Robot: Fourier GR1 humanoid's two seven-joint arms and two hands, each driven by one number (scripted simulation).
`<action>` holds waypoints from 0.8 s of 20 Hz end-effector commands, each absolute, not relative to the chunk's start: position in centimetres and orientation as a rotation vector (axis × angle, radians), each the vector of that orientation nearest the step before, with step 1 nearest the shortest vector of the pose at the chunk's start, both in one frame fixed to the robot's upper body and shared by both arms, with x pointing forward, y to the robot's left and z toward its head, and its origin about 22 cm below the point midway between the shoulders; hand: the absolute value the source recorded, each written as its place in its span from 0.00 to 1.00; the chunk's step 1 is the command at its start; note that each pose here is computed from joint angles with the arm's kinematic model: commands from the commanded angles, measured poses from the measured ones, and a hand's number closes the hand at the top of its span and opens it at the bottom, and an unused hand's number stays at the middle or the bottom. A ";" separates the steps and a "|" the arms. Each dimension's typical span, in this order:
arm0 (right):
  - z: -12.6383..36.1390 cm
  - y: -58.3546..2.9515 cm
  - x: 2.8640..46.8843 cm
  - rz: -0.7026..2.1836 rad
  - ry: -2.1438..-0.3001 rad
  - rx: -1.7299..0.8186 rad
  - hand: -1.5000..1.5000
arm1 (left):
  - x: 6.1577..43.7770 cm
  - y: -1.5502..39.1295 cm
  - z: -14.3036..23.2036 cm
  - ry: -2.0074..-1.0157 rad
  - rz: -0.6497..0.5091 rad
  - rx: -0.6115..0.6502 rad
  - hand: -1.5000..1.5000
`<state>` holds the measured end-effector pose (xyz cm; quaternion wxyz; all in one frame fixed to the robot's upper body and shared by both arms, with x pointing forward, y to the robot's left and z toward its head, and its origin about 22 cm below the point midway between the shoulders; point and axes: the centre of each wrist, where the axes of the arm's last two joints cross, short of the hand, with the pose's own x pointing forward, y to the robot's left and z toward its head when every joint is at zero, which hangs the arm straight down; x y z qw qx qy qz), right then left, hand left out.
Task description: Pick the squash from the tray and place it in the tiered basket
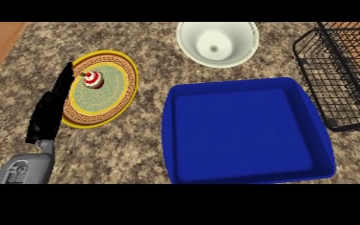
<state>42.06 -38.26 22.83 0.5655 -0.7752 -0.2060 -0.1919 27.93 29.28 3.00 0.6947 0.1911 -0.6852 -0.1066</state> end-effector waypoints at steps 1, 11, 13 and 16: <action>23.1 -37.3 41.3 -0.737 -0.438 -1.861 0.00 | 27.8 30.1 3.5 -1.527 -0.240 0.448 0.50; 26.4 -32.2 37.8 -0.919 -0.446 -1.708 0.00 | 26.2 31.5 2.1 -1.493 -0.208 0.460 0.50; 26.5 -31.3 36.2 -0.965 -0.487 -1.700 0.00 | 27.0 30.5 2.4 -1.485 -0.189 0.473 0.50; 25.0 -28.9 33.7 -0.970 -0.524 -1.708 0.00 | 27.2 31.0 2.6 -1.495 -0.197 0.479 0.50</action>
